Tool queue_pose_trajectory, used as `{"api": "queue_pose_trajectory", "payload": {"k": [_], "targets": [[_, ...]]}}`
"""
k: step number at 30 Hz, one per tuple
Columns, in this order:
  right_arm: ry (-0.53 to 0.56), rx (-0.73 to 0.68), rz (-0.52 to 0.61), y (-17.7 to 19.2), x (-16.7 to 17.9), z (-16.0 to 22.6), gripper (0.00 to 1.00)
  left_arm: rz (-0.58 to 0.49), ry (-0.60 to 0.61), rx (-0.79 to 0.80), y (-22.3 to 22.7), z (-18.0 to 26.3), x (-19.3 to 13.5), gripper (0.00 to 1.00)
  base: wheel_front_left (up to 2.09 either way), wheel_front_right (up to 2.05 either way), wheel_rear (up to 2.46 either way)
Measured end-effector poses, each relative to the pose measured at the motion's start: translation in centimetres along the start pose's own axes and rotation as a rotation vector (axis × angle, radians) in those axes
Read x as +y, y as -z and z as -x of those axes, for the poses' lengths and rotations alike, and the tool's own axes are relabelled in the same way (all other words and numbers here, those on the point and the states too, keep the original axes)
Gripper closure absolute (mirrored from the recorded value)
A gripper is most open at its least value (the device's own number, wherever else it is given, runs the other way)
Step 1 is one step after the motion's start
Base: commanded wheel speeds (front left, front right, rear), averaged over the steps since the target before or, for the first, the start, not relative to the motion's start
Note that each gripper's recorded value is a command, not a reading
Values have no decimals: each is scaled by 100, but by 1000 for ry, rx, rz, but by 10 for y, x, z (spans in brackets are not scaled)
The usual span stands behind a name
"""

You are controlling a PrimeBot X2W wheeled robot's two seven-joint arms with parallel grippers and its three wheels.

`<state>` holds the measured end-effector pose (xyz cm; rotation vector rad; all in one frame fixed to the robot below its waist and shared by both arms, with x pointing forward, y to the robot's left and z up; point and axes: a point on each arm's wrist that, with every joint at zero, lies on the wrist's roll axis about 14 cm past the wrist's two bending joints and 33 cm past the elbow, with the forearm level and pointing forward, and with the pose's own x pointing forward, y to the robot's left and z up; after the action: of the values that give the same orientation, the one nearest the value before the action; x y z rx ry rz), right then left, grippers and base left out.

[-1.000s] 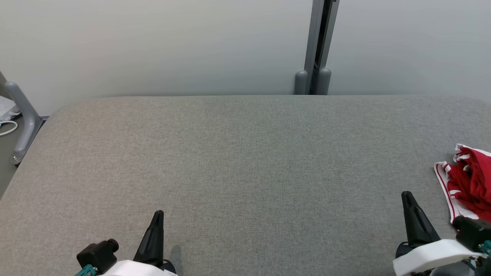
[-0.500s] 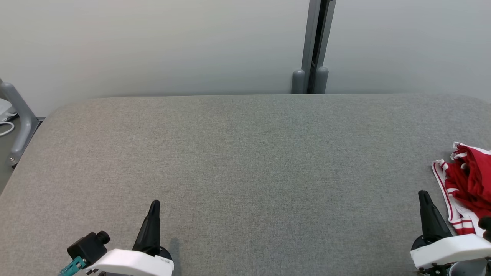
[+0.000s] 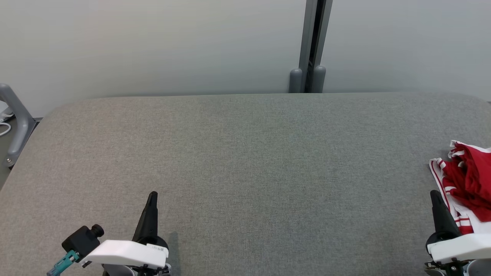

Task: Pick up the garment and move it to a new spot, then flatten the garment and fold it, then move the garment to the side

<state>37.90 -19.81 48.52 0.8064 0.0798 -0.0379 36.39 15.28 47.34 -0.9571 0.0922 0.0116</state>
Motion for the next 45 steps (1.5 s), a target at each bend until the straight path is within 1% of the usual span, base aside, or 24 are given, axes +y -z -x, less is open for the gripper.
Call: {"api": "queue_pose_trajectory", "payload": {"k": [24,45], "targets": [[29,-24,-292,-18,-15,1,100,228,17,11,-3,-13,-11,100,0,0,0],[21,-57,-489,-33,-23,4,100,384,42,21,-5,-24,-22,100,0,0,0]]}}
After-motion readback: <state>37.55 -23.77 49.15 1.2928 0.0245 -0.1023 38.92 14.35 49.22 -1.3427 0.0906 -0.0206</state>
